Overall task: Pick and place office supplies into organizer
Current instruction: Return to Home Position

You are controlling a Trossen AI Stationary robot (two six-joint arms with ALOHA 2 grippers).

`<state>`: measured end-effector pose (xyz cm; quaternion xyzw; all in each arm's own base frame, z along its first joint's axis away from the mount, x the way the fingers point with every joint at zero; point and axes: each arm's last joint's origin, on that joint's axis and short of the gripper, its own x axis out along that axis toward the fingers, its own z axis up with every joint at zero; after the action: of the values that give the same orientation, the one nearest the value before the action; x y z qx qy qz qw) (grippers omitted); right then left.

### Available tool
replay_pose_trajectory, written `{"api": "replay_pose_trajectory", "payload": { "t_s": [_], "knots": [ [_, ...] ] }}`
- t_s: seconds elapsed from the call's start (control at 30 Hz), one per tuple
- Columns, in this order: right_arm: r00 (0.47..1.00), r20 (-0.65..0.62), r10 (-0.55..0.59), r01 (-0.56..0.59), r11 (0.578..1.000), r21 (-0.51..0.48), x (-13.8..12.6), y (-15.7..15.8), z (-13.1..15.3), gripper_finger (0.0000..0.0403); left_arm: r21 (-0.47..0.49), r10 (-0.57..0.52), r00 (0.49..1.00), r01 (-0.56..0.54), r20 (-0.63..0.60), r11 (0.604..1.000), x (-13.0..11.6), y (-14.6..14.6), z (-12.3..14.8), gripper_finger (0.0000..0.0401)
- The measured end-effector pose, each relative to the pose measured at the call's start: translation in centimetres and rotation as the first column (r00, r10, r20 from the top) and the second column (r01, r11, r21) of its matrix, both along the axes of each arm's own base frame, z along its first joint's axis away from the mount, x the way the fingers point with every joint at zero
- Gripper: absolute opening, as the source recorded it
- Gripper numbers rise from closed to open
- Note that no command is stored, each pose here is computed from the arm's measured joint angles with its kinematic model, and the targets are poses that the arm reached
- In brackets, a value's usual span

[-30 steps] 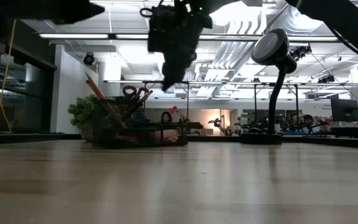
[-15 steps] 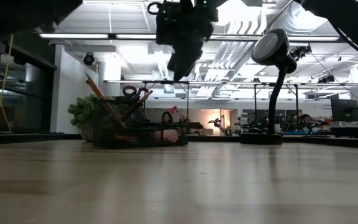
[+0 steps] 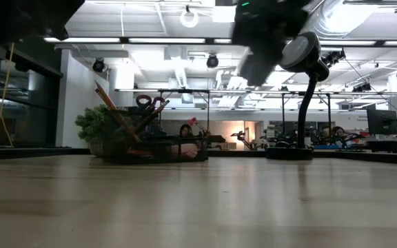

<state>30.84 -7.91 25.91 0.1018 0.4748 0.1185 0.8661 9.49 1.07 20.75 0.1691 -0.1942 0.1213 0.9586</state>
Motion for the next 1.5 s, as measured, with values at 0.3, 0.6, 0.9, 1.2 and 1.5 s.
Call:
{"api": "replay_pose_trajectory", "payload": {
  "t_s": [0.3,0.6,0.9,1.2,1.5],
  "knots": [
    [0.978,0.124,-0.167,0.171,0.985,-0.021,-7.5,3.6,0.8,0.0,-0.038,-0.036,0.998,0.034,-0.045,0.999,-0.5,-0.1,-0.6,0.0],
    [0.921,0.226,-0.316,0.31,0.949,0.062,-14.0,5.7,0.0,0.0,-0.094,-0.046,0.992,0.035,-0.118,0.995,-0.2,0.0,-1.4,0.0002],
    [0.774,0.496,-0.394,0.362,0.918,0.164,-17.7,6.7,-1.1,0.0,-0.104,-0.045,0.969,0.02,-0.241,0.994,0.1,0.0,-2.6,0.0003],
    [0.512,0.696,-0.504,0.403,0.856,0.324,-17.7,6.3,-5.0,0.0,-0.109,-0.046,0.956,0.015,-0.289,0.994,0.1,0.0,-3.0,0.0002],
    [0.241,0.788,-0.566,0.259,0.82,0.51,-18.8,6.4,-6.3,0.0,-0.11,-0.047,0.952,0.014,-0.302,0.994,0.1,0.0,-3.2,0.0001]
  ]
}}
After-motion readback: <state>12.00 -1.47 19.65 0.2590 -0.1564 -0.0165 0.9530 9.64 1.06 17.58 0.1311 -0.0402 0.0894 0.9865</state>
